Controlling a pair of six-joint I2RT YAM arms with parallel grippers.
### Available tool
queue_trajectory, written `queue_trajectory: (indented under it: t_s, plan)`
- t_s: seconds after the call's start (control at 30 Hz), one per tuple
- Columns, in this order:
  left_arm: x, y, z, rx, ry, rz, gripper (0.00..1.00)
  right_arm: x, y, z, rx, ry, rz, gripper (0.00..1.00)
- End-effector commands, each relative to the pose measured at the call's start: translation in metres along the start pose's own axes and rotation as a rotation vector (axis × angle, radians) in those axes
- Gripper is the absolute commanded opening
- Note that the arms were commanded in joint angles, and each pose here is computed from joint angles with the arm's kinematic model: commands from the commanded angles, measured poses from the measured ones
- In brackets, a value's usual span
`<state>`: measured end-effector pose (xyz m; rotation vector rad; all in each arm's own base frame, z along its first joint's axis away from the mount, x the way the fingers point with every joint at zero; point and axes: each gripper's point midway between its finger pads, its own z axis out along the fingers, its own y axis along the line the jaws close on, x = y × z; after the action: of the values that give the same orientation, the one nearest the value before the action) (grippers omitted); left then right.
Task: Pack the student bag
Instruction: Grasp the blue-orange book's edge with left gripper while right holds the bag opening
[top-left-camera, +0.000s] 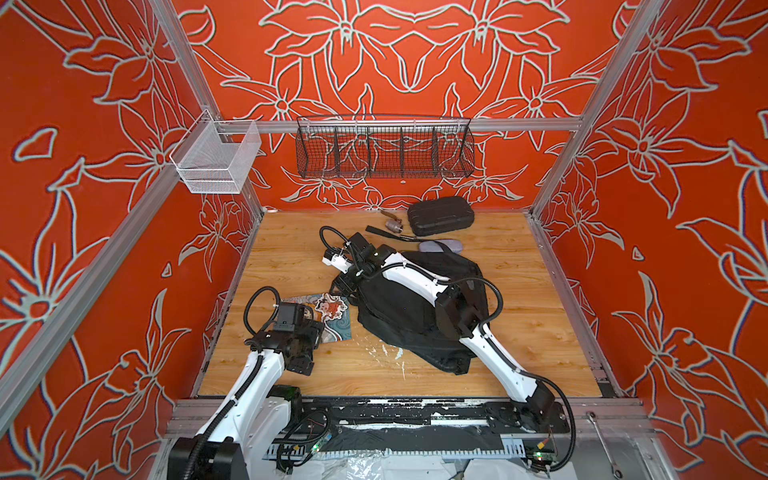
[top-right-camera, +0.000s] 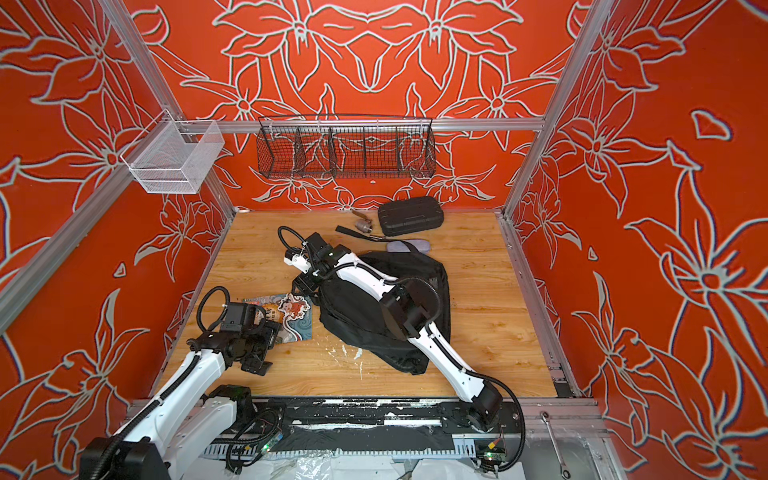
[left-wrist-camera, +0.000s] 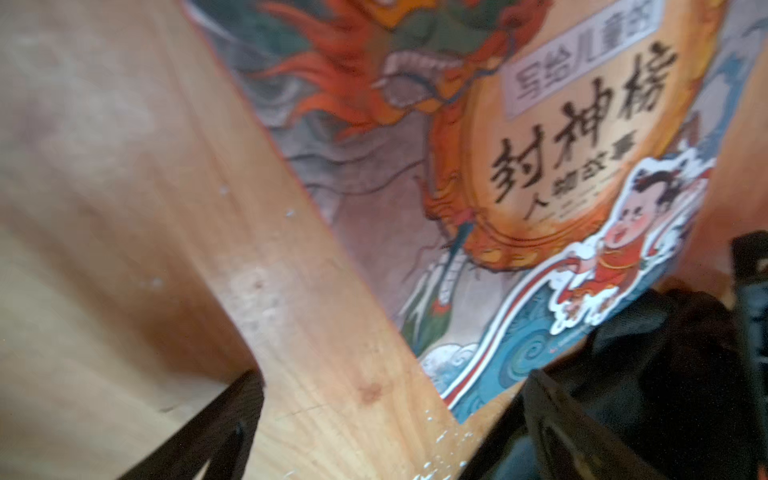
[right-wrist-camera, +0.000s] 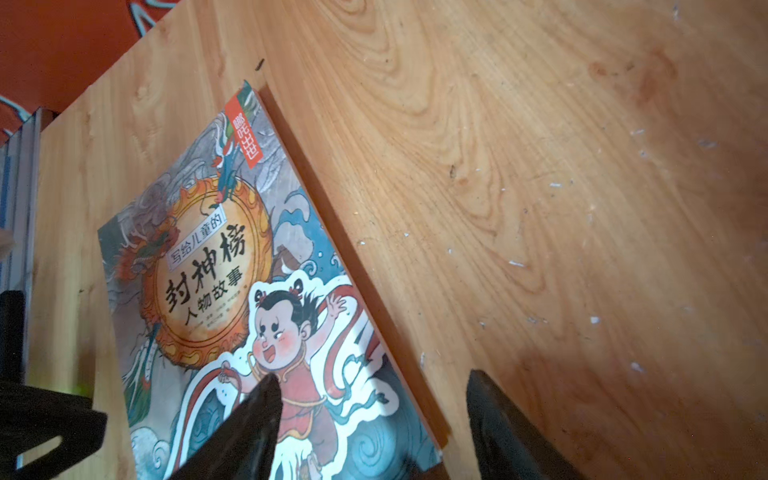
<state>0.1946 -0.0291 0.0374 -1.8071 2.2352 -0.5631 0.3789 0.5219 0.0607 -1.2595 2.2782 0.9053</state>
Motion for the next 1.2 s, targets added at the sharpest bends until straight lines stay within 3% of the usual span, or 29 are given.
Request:
queue_trajectory:
  t_s: [0.0,0.37,0.5,0.67,0.77,0.93,1.0,1.1,1.17]
  plan:
    - [-0.005,-0.009,0.009,0.048,-0.017,-0.003,0.98,0.02,-0.006,0.017,0.007,0.058,0.068,0.72]
    - [-0.019,-0.043,0.021,0.155,-0.07,0.118,1.0,0.045,0.0,0.006,-0.023,0.163,0.2,0.62]
    - [-0.019,-0.051,0.031,0.154,-0.051,0.143,0.94,0.041,0.003,0.004,-0.055,0.15,0.234,0.59]
    - [-0.02,-0.061,0.032,0.167,-0.041,0.188,0.85,0.053,0.008,0.003,-0.118,0.195,0.28,0.36]
    - [-0.027,-0.061,0.03,0.174,-0.07,0.192,0.79,0.057,0.017,0.0,-0.161,0.215,0.274,0.33]
    - [-0.034,-0.063,0.03,0.207,-0.1,0.207,0.54,0.056,0.021,-0.003,-0.18,0.208,0.261,0.33]
    - [-0.035,-0.064,0.03,0.216,-0.104,0.212,0.37,0.052,0.022,-0.004,-0.188,0.199,0.267,0.34]
    - [-0.035,-0.071,0.023,0.242,-0.108,0.208,0.13,0.034,0.023,-0.015,-0.183,0.155,0.29,0.5]
    - [-0.036,-0.081,0.014,0.269,-0.119,0.208,0.02,0.013,0.02,-0.032,-0.175,0.094,0.338,0.57]
